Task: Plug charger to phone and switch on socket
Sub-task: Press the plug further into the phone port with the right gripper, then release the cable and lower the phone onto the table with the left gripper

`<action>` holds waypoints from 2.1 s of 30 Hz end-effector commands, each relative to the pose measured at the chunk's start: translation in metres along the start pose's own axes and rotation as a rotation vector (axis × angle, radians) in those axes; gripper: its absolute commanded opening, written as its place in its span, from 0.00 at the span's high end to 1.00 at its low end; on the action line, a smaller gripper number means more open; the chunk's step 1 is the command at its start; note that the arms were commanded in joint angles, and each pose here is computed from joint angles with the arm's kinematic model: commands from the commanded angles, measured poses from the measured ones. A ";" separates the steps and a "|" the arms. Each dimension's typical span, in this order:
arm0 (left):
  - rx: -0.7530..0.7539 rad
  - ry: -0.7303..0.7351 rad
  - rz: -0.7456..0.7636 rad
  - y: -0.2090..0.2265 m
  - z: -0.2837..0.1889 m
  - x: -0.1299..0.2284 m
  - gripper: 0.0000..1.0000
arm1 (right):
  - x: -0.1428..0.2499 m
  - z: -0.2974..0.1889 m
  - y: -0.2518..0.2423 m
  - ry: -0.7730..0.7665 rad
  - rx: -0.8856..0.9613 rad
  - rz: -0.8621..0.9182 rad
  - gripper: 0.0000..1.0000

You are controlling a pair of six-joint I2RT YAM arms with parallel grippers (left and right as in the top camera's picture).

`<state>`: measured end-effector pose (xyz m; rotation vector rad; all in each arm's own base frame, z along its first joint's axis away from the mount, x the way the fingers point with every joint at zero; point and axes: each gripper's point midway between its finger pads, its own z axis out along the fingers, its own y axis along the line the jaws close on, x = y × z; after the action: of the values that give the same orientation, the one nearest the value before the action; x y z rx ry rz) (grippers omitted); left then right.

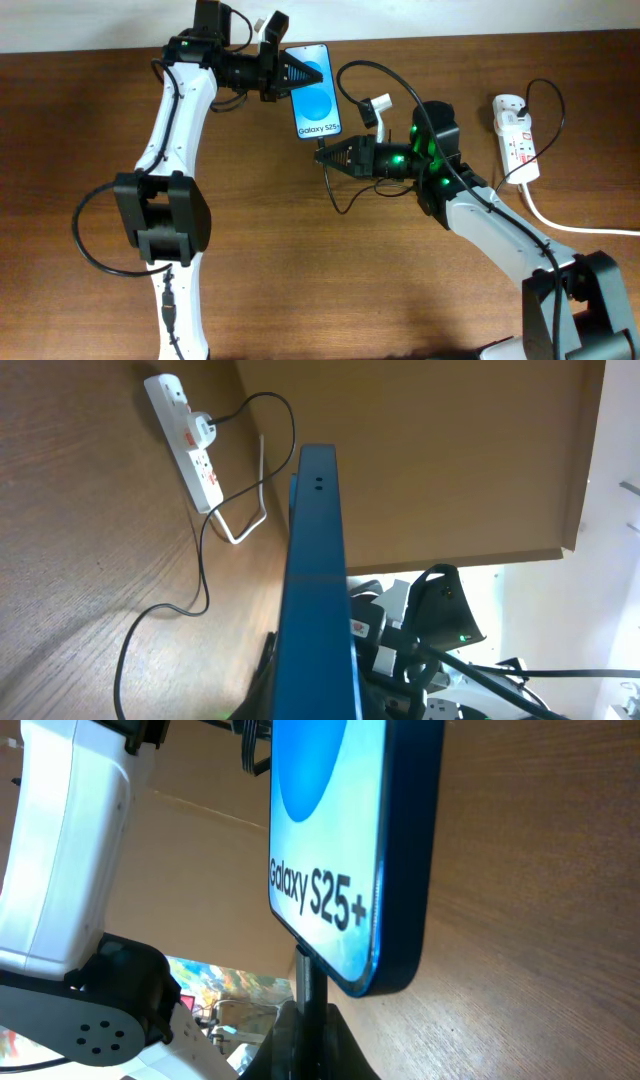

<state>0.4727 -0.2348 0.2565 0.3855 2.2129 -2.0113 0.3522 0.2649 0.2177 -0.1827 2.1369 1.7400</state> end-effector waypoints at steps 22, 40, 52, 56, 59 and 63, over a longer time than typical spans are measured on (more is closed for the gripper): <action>0.073 0.042 0.045 -0.022 0.015 0.006 1.00 | -0.023 -0.008 0.010 -0.059 -0.023 -0.012 0.73; -0.508 0.114 -0.139 0.100 -0.022 0.051 1.00 | -0.025 -0.063 -0.065 -0.095 0.201 0.075 0.02; -0.573 0.195 -0.348 0.210 -0.017 0.081 1.00 | 0.005 -0.063 -0.100 -0.040 0.385 0.144 0.02; -0.572 0.212 -0.382 0.228 -0.015 0.089 1.00 | 0.013 -0.052 -0.097 -0.011 0.386 0.133 0.01; -0.605 0.211 -0.362 0.233 -0.018 0.088 0.99 | 0.015 -0.052 -0.098 -0.006 0.389 0.142 0.02; -0.651 0.224 -0.363 0.239 -0.023 0.091 0.75 | 0.018 -0.052 -0.099 0.002 0.395 0.157 0.02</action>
<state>0.4511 -0.1895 0.0120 0.1391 3.0525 -1.3465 0.3569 0.1934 0.1296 0.1153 2.4994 1.3697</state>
